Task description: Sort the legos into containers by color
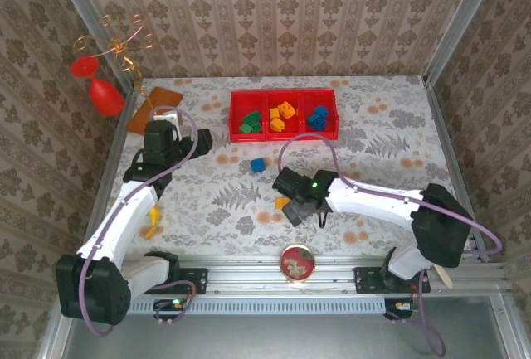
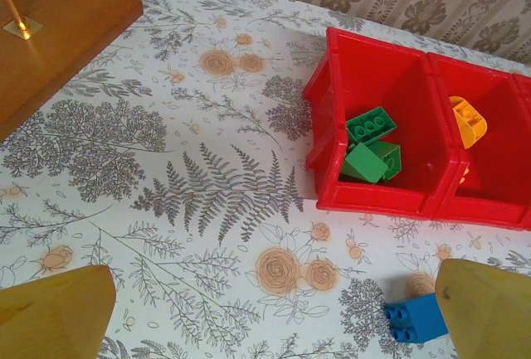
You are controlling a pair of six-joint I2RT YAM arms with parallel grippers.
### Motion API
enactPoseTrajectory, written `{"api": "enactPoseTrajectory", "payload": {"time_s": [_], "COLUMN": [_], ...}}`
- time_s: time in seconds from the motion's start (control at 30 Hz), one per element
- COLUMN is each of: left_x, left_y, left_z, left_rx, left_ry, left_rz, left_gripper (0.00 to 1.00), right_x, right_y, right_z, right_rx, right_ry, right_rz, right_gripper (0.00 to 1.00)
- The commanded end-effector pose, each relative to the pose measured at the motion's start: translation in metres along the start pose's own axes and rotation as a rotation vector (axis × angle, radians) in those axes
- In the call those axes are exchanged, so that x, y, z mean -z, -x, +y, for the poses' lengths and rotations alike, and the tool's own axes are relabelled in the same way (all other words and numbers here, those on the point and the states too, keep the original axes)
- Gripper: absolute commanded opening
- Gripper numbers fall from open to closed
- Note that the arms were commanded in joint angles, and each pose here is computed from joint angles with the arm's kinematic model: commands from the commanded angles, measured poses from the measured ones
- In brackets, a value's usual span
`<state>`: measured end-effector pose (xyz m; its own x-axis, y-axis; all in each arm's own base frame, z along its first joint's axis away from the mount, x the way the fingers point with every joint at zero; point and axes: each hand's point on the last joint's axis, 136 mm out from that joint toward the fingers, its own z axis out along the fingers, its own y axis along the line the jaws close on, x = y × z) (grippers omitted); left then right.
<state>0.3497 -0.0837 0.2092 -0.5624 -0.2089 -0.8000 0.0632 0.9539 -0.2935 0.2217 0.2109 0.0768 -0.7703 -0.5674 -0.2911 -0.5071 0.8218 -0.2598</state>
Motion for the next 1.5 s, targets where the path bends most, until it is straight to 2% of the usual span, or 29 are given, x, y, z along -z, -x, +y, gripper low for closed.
{"api": "enactPoseTrajectory", "payload": {"time_s": [0.0,0.57,1.17,1.47], "left_x": [0.004,0.003,0.0,-0.003], "left_y": [0.003,0.003,0.002,0.0], "left_z": [0.001,0.004,0.004,0.003], "left_rx": [0.027,0.035,0.049,0.058], "left_ry": [-0.001,-0.001,-0.013,-0.021], "left_rz": [-0.011,-0.008,-0.002,0.004], "left_gripper": [1.0,1.0,1.0,1.0], "right_x": [-0.001,-0.037,-0.061,-0.064], "right_y": [0.003,0.039,0.084,0.084], "right_z": [0.005,0.021,-0.015,-0.022], "right_rx": [0.067,0.149,-0.041,-0.145], "right_ry": [-0.031,-0.058,-0.073,0.014], "right_rz": [0.026,0.021,-0.022,-0.002], "right_gripper": [1.0,1.0,1.0,0.9]}}
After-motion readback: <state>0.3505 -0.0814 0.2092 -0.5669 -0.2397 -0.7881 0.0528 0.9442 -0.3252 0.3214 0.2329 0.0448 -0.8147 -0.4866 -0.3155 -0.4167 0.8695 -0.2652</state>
